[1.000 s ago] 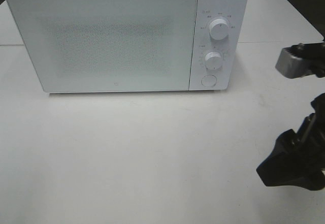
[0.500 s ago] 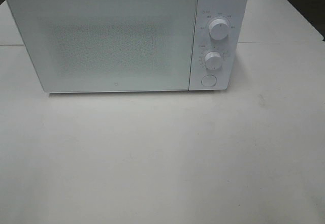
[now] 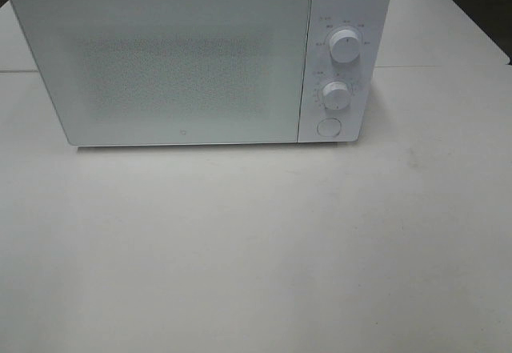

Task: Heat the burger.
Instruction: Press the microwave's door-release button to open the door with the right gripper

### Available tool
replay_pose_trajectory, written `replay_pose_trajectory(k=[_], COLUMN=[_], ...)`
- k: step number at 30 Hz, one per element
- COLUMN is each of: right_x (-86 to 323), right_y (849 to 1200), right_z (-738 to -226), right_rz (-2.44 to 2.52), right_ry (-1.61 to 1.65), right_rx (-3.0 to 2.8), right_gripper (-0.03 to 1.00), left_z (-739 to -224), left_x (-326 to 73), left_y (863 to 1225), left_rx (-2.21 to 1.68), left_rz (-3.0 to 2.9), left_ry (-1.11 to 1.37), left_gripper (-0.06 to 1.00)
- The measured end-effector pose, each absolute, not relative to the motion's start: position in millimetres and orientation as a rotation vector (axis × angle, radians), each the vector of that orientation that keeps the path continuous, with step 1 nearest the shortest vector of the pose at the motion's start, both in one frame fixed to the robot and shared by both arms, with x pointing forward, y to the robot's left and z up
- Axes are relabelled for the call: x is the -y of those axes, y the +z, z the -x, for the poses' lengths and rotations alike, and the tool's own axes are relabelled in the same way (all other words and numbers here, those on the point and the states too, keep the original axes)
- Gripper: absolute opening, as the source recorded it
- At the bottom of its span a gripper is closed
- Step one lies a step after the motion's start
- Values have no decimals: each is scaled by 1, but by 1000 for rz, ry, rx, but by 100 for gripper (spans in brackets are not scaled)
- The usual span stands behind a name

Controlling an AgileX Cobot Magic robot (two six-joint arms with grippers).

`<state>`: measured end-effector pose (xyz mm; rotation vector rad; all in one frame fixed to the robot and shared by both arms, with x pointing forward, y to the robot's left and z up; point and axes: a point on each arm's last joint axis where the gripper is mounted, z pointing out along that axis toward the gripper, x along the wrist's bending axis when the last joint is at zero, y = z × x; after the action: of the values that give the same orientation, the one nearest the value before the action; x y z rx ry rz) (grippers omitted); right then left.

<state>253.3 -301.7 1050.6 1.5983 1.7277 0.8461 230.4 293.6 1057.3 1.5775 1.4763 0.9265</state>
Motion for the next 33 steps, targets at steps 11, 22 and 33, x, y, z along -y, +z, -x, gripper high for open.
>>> replay_pose_trajectory(k=[11, 22, 33], right_x=[304, 304, 303], right_y=[1051, 1051, 1068], right_z=[-231, -231, -244], right_rz=[-1543, -1543, -1508], right_ry=[914, 914, 936], right_rx=[-1577, -1577, -1560], right_gripper=[76, 76, 76], left_z=[-230, -230, -230], left_x=[-294, -294, -294], left_y=[1057, 1057, 1057], left_rx=[-1476, -1476, -1476], left_rz=[-1577, -1577, -1577], left_ry=[927, 927, 927], left_gripper=[98, 98, 98])
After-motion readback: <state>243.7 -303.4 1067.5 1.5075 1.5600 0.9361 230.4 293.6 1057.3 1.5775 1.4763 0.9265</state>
